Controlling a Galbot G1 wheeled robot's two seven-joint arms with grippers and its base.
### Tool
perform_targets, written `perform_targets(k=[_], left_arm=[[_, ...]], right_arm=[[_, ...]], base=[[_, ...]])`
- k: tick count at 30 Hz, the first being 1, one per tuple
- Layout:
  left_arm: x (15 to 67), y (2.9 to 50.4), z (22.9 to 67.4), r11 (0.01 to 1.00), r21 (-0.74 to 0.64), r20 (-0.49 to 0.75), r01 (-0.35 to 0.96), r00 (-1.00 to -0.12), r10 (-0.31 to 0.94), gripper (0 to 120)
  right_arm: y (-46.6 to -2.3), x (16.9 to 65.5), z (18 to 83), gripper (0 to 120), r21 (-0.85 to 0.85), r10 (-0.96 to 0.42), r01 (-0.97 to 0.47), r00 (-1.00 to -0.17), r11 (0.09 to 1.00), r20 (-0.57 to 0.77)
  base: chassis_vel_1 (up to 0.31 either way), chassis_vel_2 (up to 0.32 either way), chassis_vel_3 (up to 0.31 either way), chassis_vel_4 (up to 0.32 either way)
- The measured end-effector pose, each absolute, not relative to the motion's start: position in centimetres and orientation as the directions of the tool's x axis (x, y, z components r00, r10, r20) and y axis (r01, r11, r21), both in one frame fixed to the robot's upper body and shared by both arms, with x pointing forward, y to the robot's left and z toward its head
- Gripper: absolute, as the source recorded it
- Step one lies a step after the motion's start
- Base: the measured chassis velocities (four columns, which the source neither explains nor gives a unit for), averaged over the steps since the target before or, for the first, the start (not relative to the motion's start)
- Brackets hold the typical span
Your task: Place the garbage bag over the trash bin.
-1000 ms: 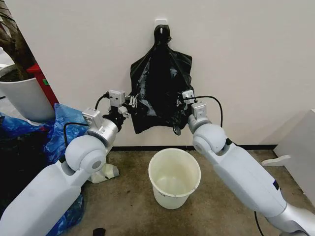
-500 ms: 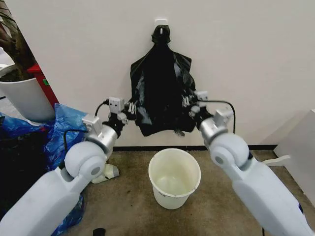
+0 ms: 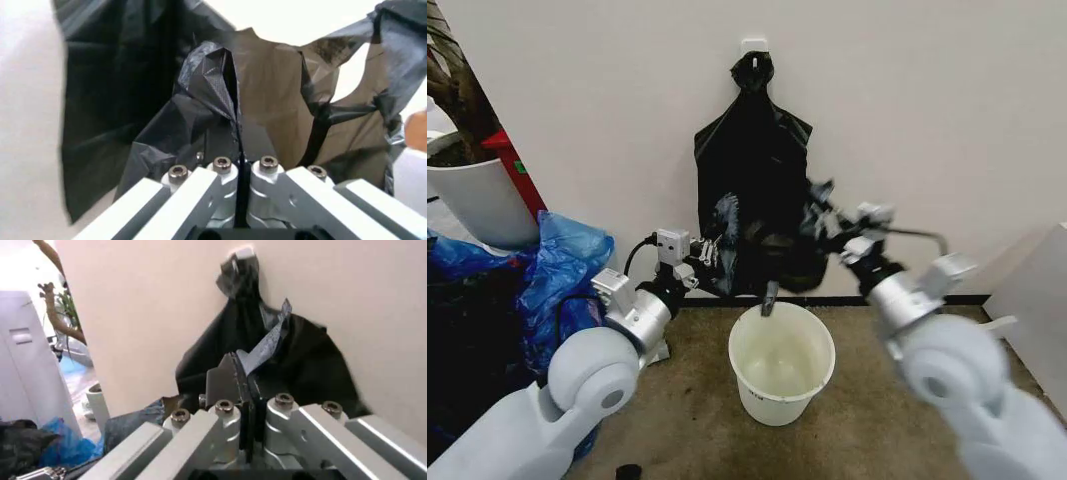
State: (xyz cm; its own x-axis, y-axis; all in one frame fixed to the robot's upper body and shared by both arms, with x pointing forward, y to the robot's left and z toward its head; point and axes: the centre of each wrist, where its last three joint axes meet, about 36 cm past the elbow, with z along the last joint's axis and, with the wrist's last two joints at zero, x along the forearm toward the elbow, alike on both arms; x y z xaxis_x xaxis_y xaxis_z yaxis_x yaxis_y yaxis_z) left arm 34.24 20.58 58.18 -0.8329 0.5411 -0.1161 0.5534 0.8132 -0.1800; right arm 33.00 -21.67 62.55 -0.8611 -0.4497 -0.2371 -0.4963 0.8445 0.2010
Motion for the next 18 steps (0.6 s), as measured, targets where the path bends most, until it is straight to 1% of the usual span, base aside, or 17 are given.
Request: perform_targets(k=[3,6,8,11,16,18], left_arm=[[33.8,20.5,58.6,0.792,-0.204,-0.133,0.576,-0.817,0.561,0],[33.3,20.3,59.0,0.744,-0.236,-0.166,0.625,-0.78,0.603,0],[33.1,20.2,59.1,0.737,-0.243,-0.169,0.63,-0.776,0.608,0],[32.1,20.2,59.6,0.698,-0.295,-0.179,0.653,-0.755,0.631,0],[31.5,20.4,60.0,0.684,-0.306,-0.191,0.663,-0.746,0.638,0],[31.5,20.6,60.7,0.664,-0.307,-0.207,0.681,-0.729,0.652,0]], right_arm=[[-21.7,32.1,63.1,0,0.209,-0.447,-0.495,-0.863,0.844,-0.237],[-21.8,31.8,63.3,0,0.222,-0.428,-0.472,-0.877,0.853,-0.219],[-21.9,31.8,63.4,0,0.223,-0.425,-0.468,-0.879,0.855,-0.217],[-22.2,31.8,63.4,0,0.245,-0.41,-0.448,-0.891,0.86,-0.193],[-22.4,31.9,63.5,0,0.259,-0.402,-0.435,-0.899,0.862,-0.174],[-22.8,32.1,64.2,0,0.242,-0.393,-0.433,-0.898,0.869,-0.197]], base=[[0.0,0.0,0.0,0.0],[0.0,0.0,0.0,0.0],[0.0,0.0,0.0,0.0],[0.0,0.0,0.0,0.0],[0.0,0.0,0.0,0.0],[0.0,0.0,0.0,0.0]])
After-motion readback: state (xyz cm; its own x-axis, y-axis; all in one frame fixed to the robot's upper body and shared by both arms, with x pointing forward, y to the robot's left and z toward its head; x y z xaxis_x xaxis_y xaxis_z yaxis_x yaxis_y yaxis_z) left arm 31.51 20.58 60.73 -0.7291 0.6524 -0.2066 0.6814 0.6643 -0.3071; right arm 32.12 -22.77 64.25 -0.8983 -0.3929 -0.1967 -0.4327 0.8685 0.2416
